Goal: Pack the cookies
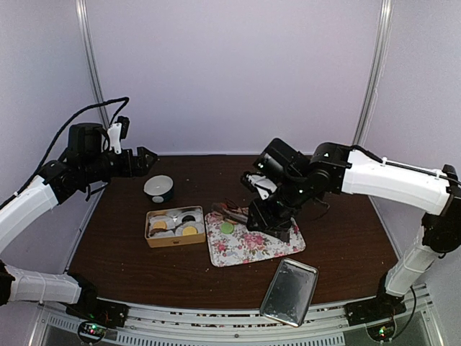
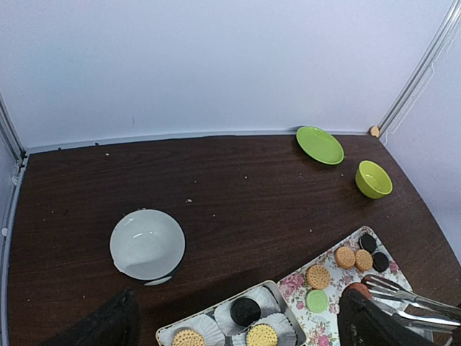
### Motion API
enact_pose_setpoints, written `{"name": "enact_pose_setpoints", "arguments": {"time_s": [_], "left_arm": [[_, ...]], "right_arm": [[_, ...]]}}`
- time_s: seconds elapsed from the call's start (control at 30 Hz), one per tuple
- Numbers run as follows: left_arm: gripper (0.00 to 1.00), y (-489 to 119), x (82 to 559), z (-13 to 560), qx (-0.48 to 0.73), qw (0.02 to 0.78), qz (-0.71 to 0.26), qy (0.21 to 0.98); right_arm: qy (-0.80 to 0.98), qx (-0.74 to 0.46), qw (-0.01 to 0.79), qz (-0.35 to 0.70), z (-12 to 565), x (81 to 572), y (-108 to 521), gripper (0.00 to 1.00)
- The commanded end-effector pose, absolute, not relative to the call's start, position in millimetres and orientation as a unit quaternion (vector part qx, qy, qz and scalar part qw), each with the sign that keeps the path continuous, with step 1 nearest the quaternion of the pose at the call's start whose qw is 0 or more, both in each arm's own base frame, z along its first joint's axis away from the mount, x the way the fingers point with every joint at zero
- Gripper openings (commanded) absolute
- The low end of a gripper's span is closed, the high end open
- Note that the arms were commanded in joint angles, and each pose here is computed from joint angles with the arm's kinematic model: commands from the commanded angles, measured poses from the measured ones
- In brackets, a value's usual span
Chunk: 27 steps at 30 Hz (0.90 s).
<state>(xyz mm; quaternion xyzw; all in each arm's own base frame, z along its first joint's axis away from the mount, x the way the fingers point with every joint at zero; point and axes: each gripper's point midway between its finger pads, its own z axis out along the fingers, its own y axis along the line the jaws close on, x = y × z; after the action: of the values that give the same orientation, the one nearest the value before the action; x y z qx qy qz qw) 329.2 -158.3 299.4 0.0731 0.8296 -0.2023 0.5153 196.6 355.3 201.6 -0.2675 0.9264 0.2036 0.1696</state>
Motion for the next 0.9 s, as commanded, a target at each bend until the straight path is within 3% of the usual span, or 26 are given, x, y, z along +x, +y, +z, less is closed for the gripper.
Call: {"name": "enact_pose_setpoints", "arguments": {"time_s": [0.0,0.4,0.87], "left_arm": [[0.98,-158,334,323,0.067,0.546,-0.212,0.808],[0.98,-159,335,321,0.069,0.543,-0.211,0.810],[0.98,-162,336,318,0.072,0.537,-0.216,0.812]], "right_arm": [[0.911,-0.300,0.184,0.216,224,198,380,0.32],[0.884,-0.369,0.145,0.248,217,194,459,0.33],[0.876,-0.364,0.079,0.308,191,190,509,0.33]]}}
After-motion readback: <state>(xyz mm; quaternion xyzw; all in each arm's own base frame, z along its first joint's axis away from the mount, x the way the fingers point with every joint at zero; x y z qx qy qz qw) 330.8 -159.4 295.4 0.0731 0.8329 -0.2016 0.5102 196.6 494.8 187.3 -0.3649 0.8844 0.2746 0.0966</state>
